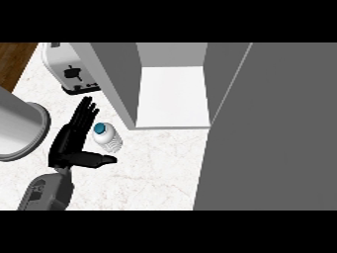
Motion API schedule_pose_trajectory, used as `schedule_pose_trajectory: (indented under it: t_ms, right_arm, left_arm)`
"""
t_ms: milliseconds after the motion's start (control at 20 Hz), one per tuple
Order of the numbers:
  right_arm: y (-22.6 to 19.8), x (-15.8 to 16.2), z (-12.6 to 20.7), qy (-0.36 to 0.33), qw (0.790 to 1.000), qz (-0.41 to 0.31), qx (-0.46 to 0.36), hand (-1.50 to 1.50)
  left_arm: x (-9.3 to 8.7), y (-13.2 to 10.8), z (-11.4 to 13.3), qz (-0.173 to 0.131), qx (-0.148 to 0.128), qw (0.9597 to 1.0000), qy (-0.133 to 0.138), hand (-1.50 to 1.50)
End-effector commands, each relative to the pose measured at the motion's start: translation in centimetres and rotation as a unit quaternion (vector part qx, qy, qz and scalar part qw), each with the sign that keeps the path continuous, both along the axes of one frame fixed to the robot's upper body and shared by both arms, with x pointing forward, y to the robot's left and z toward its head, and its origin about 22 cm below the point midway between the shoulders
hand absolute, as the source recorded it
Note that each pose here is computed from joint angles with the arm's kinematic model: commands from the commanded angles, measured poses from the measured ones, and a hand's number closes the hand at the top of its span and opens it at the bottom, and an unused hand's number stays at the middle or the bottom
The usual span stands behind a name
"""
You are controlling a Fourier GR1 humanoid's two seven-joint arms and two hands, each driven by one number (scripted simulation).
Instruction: Pick up the bottled water, place it into the cabinet and close the cabinet
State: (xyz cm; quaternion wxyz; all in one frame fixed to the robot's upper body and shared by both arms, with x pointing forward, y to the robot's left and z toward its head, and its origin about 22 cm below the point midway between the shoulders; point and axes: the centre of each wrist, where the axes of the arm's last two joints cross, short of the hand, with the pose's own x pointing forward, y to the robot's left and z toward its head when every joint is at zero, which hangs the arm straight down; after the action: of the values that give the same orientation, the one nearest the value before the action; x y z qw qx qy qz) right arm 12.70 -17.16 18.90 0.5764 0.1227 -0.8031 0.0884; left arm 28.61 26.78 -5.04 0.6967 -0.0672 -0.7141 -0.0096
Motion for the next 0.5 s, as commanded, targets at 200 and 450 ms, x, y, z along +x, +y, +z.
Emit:
schedule_pose_trajectory:
  t_ms: [200, 450]
  right_arm:
    - [-1.1, -3.5, 2.4, -0.046, 0.999, -0.014, -0.004, -1.50]
    - [-0.9, -3.8, 2.0, -0.029, 1.000, -0.002, -0.004, -1.50]
  left_arm:
    - [-0.9, 1.6, -4.7, 0.024, 0.001, 0.9996, 0.015, -1.50]
    - [-0.6, 3.4, -6.2, 0.019, 0.007, 0.9995, 0.024, -1.50]
